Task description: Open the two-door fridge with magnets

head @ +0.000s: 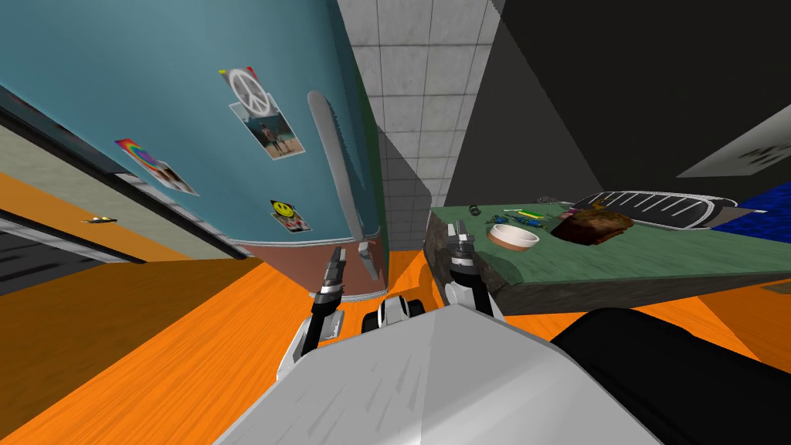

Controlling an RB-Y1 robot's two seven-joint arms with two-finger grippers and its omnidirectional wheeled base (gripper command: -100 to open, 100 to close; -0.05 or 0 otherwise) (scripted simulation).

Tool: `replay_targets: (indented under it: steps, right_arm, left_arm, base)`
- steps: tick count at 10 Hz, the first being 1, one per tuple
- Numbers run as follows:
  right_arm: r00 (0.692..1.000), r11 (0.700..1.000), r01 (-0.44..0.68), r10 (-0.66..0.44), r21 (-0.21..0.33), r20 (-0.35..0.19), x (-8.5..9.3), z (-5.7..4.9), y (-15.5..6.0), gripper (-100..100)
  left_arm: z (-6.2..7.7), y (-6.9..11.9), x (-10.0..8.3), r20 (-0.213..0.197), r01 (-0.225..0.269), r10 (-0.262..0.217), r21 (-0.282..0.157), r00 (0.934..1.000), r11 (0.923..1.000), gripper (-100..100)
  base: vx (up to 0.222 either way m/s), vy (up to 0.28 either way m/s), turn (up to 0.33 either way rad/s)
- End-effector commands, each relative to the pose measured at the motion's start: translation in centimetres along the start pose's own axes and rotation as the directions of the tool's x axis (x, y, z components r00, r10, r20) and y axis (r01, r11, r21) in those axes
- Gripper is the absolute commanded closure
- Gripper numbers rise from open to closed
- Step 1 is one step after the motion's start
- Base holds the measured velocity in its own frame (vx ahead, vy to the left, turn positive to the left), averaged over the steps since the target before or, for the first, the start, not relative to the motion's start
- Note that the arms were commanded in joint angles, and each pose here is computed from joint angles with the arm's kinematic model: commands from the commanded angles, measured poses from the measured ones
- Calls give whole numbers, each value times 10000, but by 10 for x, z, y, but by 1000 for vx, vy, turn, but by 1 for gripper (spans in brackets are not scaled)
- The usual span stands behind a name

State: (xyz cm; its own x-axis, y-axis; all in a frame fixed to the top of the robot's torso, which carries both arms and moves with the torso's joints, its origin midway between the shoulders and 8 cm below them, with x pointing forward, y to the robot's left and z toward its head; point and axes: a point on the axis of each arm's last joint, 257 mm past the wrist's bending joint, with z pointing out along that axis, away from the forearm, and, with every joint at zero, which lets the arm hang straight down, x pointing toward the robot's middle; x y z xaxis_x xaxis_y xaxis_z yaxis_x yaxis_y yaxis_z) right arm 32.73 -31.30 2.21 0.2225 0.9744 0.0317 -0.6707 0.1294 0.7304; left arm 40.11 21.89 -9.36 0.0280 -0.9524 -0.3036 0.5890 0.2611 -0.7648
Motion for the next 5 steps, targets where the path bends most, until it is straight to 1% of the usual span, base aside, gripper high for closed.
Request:
replay_targets:
  steps: [1, 4, 5]
  right_arm:
    - [10000, 10000, 0, 0, 0, 0, 0, 0, 0, 0]
    - [10000, 10000, 0, 0, 0, 0, 0, 0, 0, 0]
    - [10000, 10000, 0, 0, 0, 0, 0, 0, 0, 0]
  left_arm:
    - [-3, 10, 8, -4, 95, -95, -98, 10000, 9999, -100]
    - [-5, 20, 17, 150, 315, -312, -199, 9994, 9993, -100]
    - [-5, 23, 23, 350, 524, -516, -238, 9981, 9983, -100]
  base:
    - [35, -62, -24]
    - [29, -63, -24]
    - [30, -53, -6]
